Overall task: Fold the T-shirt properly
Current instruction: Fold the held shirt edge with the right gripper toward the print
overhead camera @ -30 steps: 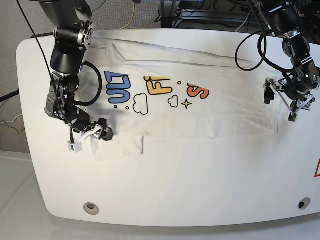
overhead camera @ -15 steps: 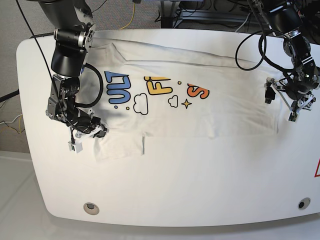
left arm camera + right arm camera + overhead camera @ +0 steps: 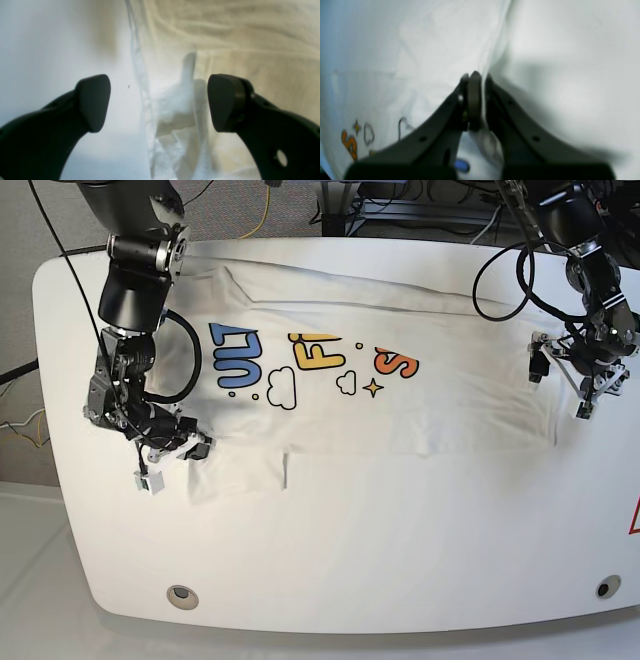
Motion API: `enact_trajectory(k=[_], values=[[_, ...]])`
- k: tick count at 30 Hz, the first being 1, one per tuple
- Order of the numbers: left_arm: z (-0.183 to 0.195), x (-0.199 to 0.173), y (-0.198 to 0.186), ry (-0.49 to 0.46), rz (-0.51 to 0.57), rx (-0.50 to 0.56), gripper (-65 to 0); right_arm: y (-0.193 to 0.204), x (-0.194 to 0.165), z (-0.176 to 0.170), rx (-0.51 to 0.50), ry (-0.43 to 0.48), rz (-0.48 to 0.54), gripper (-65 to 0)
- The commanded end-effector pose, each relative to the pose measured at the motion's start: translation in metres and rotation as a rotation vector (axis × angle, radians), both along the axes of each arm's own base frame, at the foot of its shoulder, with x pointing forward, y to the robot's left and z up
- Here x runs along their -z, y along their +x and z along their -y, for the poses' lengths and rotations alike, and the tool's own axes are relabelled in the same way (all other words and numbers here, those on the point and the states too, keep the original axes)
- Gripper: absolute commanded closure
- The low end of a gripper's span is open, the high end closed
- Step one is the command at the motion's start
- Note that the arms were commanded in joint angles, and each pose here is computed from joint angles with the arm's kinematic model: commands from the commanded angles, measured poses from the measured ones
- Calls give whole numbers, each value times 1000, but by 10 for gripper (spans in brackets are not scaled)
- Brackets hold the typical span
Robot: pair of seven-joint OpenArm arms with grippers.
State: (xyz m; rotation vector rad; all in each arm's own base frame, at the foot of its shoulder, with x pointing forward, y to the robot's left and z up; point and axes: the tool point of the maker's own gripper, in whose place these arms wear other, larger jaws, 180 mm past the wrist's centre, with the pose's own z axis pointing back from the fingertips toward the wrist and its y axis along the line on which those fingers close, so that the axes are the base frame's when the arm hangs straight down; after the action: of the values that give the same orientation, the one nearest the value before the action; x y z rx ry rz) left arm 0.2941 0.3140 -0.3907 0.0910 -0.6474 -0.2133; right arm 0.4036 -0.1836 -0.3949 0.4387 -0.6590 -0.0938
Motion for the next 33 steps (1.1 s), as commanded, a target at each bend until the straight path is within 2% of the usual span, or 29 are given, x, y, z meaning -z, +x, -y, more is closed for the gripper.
enact_trajectory(k=[1,2,4,8,20,28,33], values=[[-6,-9,10,0,34,-8,-578,-11,-26,-11,-86,-50,42,0],[-6,-6,8,-6,25,-12,-578,-26,-32,-19,-134,-80,30,0],[-7,-6,8,-8,23,-14,-578,-39,-35,-27,-168,-97,29,0],[-7,-5,8,-8,26,-13,-580,-53,-41,-39,-191,-108,36,0],[-6,-10,11,-6,54,-6,-583,-55,-44,-35,-183,-107,37,0],[-4,-6,6,-11,34,-7,-582,-54,-42,-25,-160,-47,50,0],[-3,-5,5,-13,32,-6,-583,-59,-34,-30,-183,-53,23,0]])
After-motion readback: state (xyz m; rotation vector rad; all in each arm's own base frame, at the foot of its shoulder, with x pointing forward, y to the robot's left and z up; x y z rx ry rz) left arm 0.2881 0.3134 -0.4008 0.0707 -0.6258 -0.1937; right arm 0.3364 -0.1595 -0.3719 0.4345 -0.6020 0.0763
